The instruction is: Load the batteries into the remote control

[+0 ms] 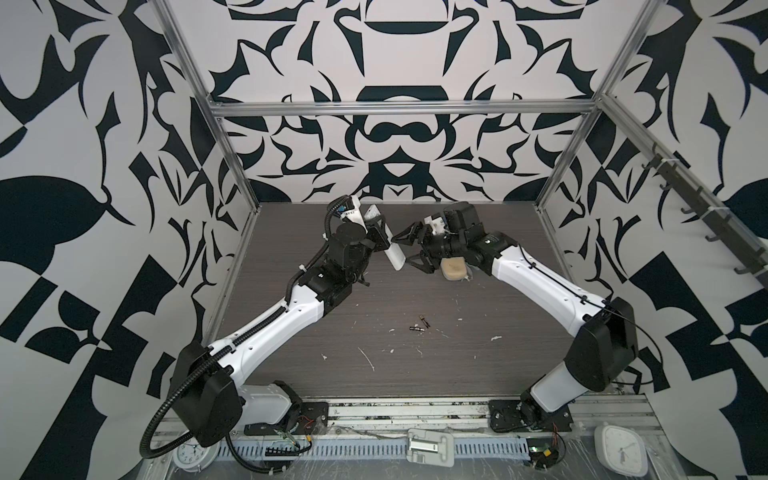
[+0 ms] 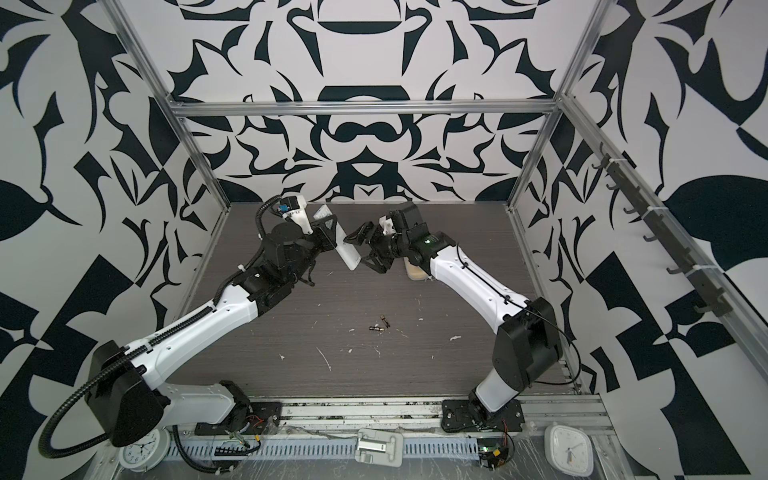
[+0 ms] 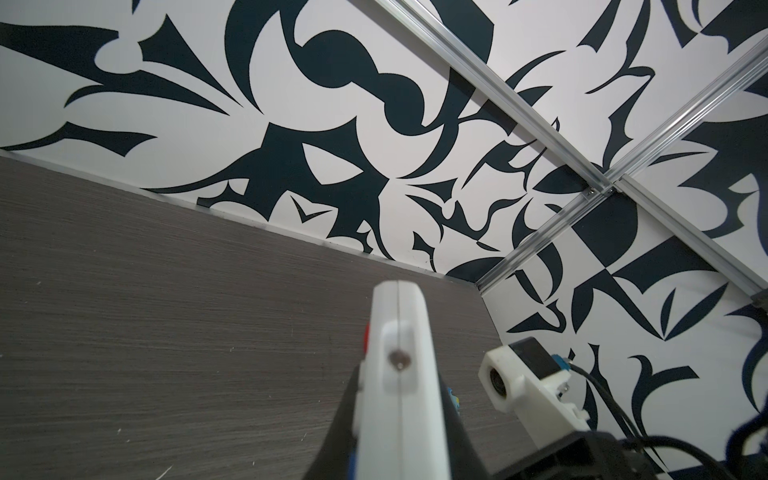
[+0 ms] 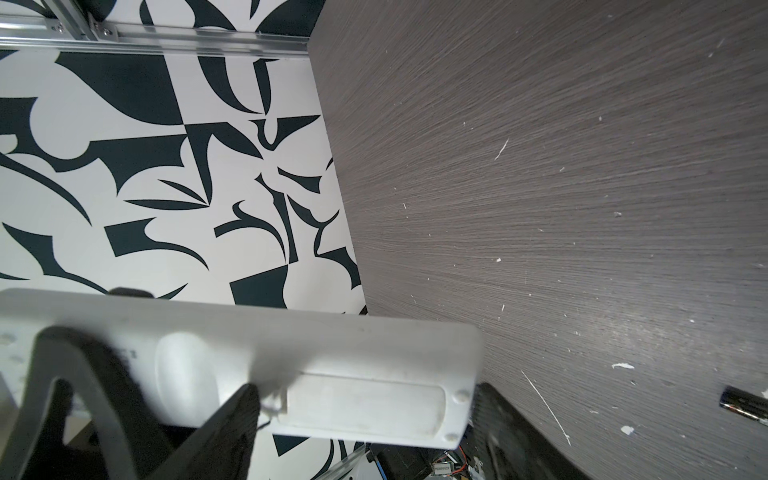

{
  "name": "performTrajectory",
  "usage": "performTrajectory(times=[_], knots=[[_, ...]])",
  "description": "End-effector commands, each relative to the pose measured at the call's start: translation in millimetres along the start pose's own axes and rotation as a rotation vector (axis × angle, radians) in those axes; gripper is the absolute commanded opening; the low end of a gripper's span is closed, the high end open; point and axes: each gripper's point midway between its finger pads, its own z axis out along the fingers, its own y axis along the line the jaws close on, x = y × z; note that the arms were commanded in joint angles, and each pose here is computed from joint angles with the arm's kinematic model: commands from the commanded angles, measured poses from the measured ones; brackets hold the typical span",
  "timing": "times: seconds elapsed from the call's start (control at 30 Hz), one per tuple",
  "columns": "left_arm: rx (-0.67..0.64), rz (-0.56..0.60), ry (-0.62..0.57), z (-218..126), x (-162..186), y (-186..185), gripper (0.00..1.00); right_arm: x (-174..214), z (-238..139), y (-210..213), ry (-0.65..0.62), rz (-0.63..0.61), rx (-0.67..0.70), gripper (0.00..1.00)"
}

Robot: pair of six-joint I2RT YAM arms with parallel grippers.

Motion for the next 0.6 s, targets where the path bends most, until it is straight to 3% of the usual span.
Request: performTrajectory(times=[0.0, 0.57], knots=[[0.107, -0.022, 0.007, -12, -12, -29, 0.0, -8, -6, 23, -0.036, -0.054, -0.037, 0.82], [0.112, -0.033, -0.005, -4, -13, -33, 0.0, 1, 1, 2, -0.003, -0.042, 0.009, 0.81]])
